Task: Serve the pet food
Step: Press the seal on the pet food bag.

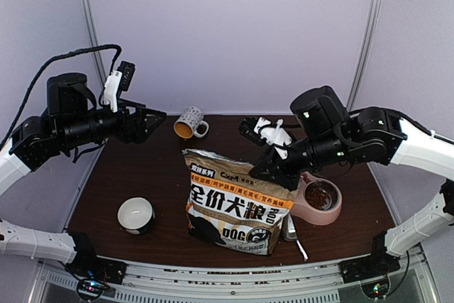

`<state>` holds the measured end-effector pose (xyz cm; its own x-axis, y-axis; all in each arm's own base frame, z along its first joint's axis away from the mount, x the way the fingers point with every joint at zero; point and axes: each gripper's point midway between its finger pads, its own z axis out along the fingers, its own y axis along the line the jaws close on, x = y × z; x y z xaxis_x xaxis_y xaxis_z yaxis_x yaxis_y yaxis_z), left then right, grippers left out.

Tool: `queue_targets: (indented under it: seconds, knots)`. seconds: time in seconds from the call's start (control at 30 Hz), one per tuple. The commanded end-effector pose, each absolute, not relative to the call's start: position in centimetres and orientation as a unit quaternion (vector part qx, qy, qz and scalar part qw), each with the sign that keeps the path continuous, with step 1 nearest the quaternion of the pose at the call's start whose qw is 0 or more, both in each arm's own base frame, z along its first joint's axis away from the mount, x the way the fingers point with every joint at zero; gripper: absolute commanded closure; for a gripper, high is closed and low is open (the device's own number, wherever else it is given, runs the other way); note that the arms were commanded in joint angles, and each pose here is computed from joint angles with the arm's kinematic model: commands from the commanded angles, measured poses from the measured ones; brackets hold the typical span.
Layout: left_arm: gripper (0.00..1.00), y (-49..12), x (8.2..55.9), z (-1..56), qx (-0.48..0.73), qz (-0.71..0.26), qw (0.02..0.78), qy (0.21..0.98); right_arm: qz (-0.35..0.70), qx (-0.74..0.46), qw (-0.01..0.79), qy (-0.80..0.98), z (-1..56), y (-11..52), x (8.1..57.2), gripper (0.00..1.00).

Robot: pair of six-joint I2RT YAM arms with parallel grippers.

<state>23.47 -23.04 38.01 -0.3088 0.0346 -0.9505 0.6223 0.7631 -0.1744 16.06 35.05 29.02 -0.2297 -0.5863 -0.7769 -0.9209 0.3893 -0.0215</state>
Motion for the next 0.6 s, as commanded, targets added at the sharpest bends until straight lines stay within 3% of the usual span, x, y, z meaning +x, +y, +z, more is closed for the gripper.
queue_targets:
  seconds: [0.0, 0.4, 0.53, 0.57]
  knots:
    - [0.15, -22.9, 23.8, 39.5, 0.204, -0.279, 0.570, 0.746, 0.244, -0.485, 0.392, 0.743, 30.5, 36.1, 16.8, 0.82]
    - [0.15, -22.7, 23.5, 39.4, 0.204, -0.279, 0.571, 0.745, 0.237, -0.494, 0.385, 0.742, 29.9, 37.2, 17.2, 0.76]
    - [0.15, -22.6, 23.5, 39.4, 0.203, -0.279, 0.572, 0.744, 0.236, -0.497, 0.385, 0.742, 29.9, 37.4, 17.3, 0.77]
    - [0.16, -22.6, 23.5, 39.5, 0.203, -0.279, 0.573, 0.743, 0.234, -0.498, 0.383, 0.742, 29.8, 37.5, 17.3, 0.81]
